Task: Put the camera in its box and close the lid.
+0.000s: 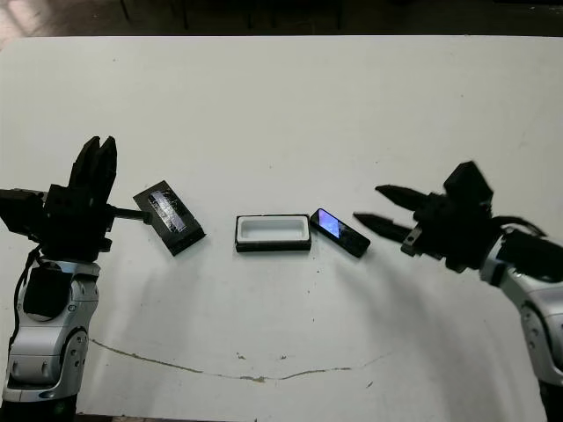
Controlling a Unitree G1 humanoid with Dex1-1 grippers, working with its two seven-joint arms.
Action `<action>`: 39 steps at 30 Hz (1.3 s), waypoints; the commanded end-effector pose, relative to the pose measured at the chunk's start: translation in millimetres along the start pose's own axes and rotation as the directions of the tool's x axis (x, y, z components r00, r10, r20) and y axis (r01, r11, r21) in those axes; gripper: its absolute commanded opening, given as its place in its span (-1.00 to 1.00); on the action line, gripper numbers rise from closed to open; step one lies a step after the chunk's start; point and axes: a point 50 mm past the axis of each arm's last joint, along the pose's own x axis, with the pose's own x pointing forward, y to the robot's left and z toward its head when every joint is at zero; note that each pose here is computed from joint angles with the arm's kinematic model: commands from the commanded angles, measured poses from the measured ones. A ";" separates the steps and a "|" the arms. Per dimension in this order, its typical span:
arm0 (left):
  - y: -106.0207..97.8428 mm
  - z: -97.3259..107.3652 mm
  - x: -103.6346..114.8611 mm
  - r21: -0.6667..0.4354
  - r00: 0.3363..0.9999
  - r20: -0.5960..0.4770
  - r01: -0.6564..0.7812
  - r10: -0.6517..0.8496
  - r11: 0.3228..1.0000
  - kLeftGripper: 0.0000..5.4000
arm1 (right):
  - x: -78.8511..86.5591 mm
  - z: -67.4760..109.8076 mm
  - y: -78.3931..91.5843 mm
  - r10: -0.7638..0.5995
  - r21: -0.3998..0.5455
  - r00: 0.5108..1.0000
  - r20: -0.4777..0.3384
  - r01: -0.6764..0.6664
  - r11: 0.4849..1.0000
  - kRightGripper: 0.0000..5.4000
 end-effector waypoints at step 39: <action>6.2 -7.3 -5.5 0.030 0.999 -0.050 0.005 -0.003 1.000 -1.00 | 17.3 -49.8 25.2 0.041 0.144 0.984 -0.175 -0.016 0.989 0.88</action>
